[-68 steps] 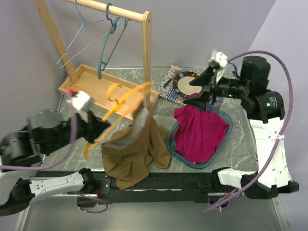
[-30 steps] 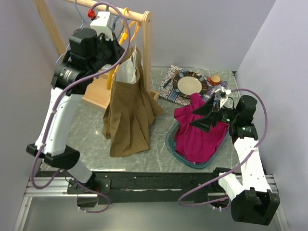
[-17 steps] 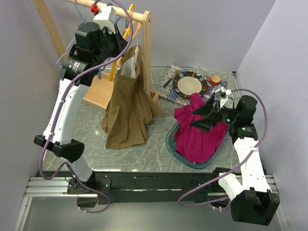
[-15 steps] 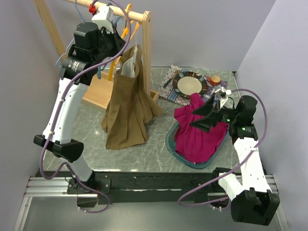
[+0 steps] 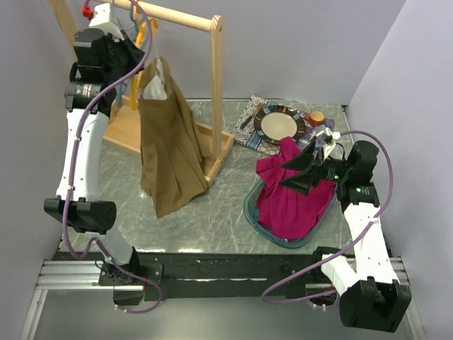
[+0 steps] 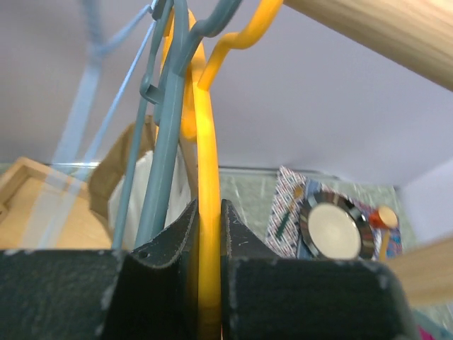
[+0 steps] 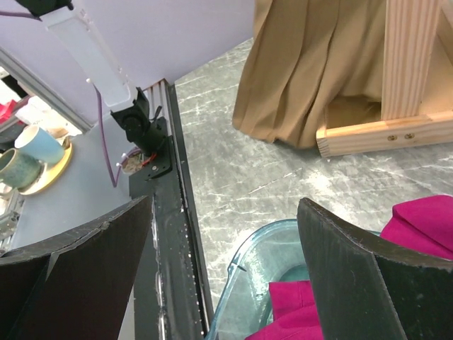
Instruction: Place the skirt on the hanger
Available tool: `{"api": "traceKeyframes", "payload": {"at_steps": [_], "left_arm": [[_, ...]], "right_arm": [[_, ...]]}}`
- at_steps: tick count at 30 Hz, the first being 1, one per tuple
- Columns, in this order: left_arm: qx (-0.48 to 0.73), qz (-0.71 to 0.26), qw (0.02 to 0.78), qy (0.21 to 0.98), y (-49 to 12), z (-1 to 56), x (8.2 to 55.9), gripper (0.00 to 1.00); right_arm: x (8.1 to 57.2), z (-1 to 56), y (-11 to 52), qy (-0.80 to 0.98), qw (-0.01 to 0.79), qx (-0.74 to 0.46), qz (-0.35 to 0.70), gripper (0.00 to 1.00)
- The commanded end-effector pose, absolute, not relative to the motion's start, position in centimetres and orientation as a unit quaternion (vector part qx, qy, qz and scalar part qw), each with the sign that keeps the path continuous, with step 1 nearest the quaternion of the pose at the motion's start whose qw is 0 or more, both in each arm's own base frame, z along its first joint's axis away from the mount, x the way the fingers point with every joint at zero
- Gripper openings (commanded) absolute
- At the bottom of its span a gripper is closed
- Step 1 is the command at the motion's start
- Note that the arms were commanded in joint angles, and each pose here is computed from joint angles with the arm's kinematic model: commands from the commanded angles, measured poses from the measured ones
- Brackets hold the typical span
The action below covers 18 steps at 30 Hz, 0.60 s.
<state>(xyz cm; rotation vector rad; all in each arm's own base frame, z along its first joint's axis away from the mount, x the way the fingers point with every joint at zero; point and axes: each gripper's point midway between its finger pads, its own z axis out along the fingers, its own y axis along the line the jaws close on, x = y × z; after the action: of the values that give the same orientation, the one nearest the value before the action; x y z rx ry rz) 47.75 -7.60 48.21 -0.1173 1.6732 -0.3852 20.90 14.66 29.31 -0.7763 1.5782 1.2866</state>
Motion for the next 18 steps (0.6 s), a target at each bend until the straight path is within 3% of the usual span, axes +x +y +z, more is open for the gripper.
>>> {"api": "traceKeyframes", "payload": {"at_steps": [1,7,18], "left_arm": [[-0.069,-0.183,0.741,0.642,-4.4,55.6,48.3,0.01],[-0.073,-0.209,0.748,0.626,-3.1,56.1,49.6,0.01],[0.012,-0.295,0.713,0.636,-10.5,55.5,47.6,0.01]], "right_arm": [[20.7,29.5,14.6,0.633,0.467,-0.328,0.524,0.91],[20.9,29.4,14.6,0.633,0.464,-0.328,0.526,0.91],[20.9,29.5,14.6,0.631,0.464,-0.331,0.527,0.91]]}}
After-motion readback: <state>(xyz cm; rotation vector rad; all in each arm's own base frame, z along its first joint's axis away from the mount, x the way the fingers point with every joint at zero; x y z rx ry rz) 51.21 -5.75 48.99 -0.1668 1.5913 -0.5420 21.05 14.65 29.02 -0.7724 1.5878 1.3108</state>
